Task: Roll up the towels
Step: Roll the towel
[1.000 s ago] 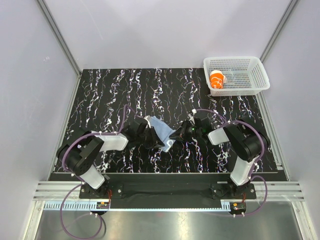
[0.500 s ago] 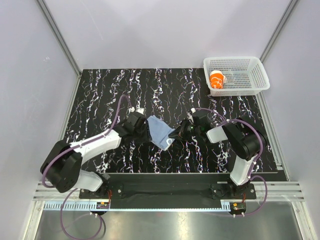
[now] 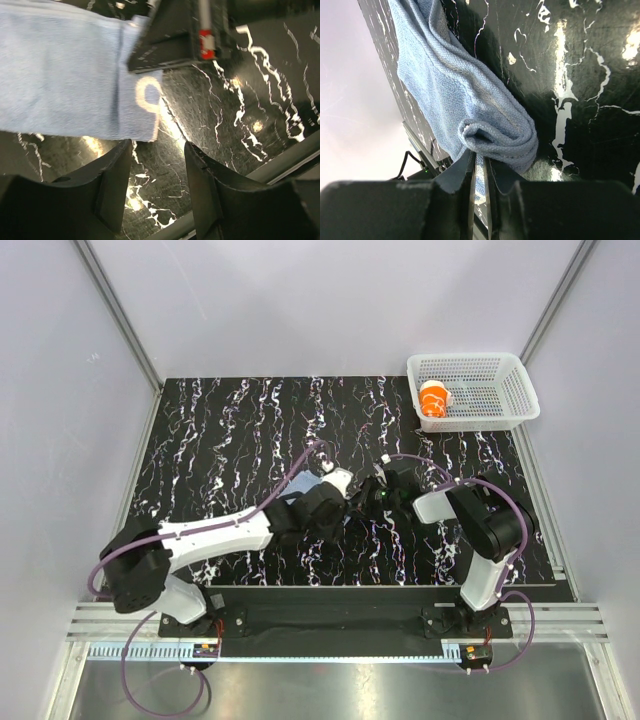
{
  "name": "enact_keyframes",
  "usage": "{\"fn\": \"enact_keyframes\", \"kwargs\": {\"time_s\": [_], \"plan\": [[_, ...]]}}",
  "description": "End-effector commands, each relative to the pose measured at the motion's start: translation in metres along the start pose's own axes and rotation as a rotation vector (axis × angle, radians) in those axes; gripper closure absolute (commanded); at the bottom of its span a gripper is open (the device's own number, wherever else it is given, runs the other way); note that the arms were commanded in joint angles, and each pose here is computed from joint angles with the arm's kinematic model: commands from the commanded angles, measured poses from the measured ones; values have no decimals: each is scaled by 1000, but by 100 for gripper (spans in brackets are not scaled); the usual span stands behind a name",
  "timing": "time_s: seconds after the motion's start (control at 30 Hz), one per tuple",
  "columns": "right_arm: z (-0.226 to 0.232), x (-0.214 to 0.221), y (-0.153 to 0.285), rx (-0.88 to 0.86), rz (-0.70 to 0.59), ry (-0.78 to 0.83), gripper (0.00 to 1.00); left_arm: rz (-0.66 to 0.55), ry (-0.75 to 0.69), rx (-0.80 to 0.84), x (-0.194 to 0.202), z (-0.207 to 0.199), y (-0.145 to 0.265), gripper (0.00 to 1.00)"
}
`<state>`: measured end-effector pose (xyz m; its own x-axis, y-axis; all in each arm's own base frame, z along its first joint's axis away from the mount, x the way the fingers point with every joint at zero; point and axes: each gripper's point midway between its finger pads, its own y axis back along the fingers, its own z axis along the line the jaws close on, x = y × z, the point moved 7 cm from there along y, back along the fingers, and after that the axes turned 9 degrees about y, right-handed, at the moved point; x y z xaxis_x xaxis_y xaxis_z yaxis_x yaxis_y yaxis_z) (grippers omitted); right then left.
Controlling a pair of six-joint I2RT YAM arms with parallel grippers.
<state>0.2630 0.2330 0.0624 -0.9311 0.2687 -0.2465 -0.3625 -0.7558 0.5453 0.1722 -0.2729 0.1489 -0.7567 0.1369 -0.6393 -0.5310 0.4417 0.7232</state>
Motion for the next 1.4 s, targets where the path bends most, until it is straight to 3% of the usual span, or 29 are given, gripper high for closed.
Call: {"fn": "enact_keyframes", "kwargs": {"time_s": [0.0, 0.57, 1.0, 1.37], "plan": [[-11, 1, -1, 83, -2, 13, 82, -70, -80, 14, -15, -17, -6, 49], [-12, 3, 0, 93, 24, 13, 83, 66, -119, -115, 24, -3, -60, 48], [-15, 4, -4, 89, 38, 4, 83, -16, -160, -184, 19, 13, -44, 47], [-18, 6, -6, 91, 50, -6, 83, 87, -189, -224, 47, 19, -64, 48]]}}
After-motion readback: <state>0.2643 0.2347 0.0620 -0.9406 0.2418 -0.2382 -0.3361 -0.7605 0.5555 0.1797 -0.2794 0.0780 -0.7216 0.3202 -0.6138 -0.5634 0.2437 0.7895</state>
